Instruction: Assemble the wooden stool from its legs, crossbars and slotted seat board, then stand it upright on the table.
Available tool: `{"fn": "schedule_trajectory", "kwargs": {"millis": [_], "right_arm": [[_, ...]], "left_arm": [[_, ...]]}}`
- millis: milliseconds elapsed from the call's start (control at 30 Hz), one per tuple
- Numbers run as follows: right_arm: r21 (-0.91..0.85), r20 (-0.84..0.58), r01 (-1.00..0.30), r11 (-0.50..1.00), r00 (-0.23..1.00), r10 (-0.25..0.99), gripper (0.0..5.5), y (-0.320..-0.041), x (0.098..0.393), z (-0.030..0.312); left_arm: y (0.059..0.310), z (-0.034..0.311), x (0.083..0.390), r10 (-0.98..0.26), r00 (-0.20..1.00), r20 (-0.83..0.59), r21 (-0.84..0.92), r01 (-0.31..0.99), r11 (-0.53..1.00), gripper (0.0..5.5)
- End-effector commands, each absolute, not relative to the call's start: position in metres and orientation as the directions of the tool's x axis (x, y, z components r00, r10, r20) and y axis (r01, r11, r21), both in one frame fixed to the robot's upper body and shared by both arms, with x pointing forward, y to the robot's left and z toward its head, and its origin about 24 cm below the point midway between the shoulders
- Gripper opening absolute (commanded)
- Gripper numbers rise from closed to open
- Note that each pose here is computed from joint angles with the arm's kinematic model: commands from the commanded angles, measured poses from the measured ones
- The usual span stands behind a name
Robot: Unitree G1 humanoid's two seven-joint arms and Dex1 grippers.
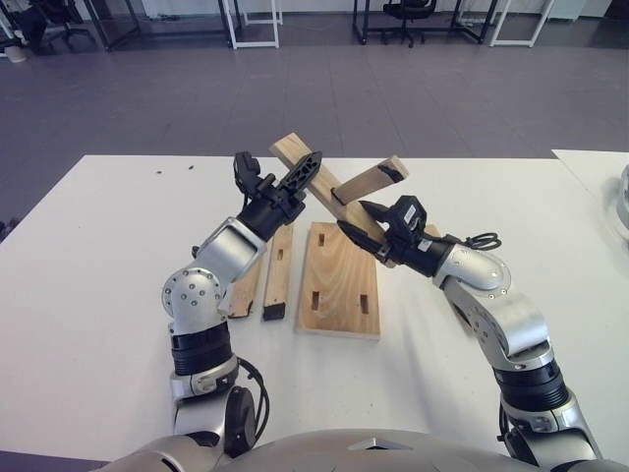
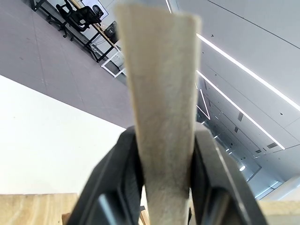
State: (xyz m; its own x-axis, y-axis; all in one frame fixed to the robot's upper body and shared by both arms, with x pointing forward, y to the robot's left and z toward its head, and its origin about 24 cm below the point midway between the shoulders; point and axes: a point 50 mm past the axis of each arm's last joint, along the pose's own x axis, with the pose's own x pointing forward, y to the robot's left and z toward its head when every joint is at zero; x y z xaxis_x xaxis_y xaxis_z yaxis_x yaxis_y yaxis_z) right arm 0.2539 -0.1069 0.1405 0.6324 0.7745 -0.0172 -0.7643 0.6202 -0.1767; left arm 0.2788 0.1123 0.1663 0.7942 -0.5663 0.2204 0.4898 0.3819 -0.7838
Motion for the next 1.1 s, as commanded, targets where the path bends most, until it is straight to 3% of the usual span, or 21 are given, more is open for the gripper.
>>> {"fn": "schedule_trajectory", "kwargs": {"millis": [33, 100, 200, 300, 367, 533, 700, 933, 1100], "right_arm": [[-0.207, -0.028, -0.773, 0.6, 0.617, 0.786, 2.08, -0.106, 0.25, 0.139], [-0.203, -0.035, -0.784, 0.586, 0.604, 0.796, 2.08, -0.105, 0.248, 0.139], [-0.207, -0.049, -0.782, 0.587, 0.608, 0.793, 2.8, -0.105, 0.247, 0.136], [-0.227, -0.113, -0.778, 0.586, 0.619, 0.777, 3.4, -0.114, 0.24, 0.123], [-0.219, -0.171, -0.757, 0.615, 0.651, 0.74, 3.66, -0.13, 0.228, 0.111], [-0.209, -0.274, -0.673, 0.71, 0.737, 0.618, 3.66, -0.168, 0.208, 0.087], [-0.267, -0.468, -0.705, 0.657, 0.691, 0.551, 3.66, -0.182, 0.198, 0.053], [-0.24, -0.541, -0.758, 0.606, 0.623, 0.565, 3.66, -0.17, 0.188, 0.029], [-0.227, -0.523, -0.773, 0.592, 0.61, 0.595, 3.66, -0.159, 0.184, 0.026]], "left_arm": [[0.111, 0.161, 0.272, -0.571, 0.795, 0.205, -0.793, 0.477, 0.38, 1.02], [0.111, 0.16, 0.272, -0.566, 0.8, 0.202, -0.796, 0.471, 0.382, 1.02], [0.116, 0.157, 0.272, -0.527, 0.83, 0.185, -0.797, 0.44, 0.413, 1.02], [0.136, 0.156, 0.264, -0.394, 0.904, 0.167, -0.795, 0.36, 0.489, 1.02], [0.156, 0.163, 0.24, -0.303, 0.942, 0.147, -0.739, 0.308, 0.599, 1.02], [0.178, 0.159, 0.196, -0.107, 0.992, 0.06, -0.735, 0.116, 0.668, 1.02], [0.17, 0.132, 0.177, -0.109, 0.991, -0.076, -0.669, 0.031, 0.742, 1.02], [0.174, 0.12, 0.182, -0.006, 0.999, -0.052, -0.585, -0.026, 0.81, 1.02], [0.165, 0.115, 0.179, -0.047, 0.996, -0.072, -0.457, 0.009, 0.889, 1.02]]}}
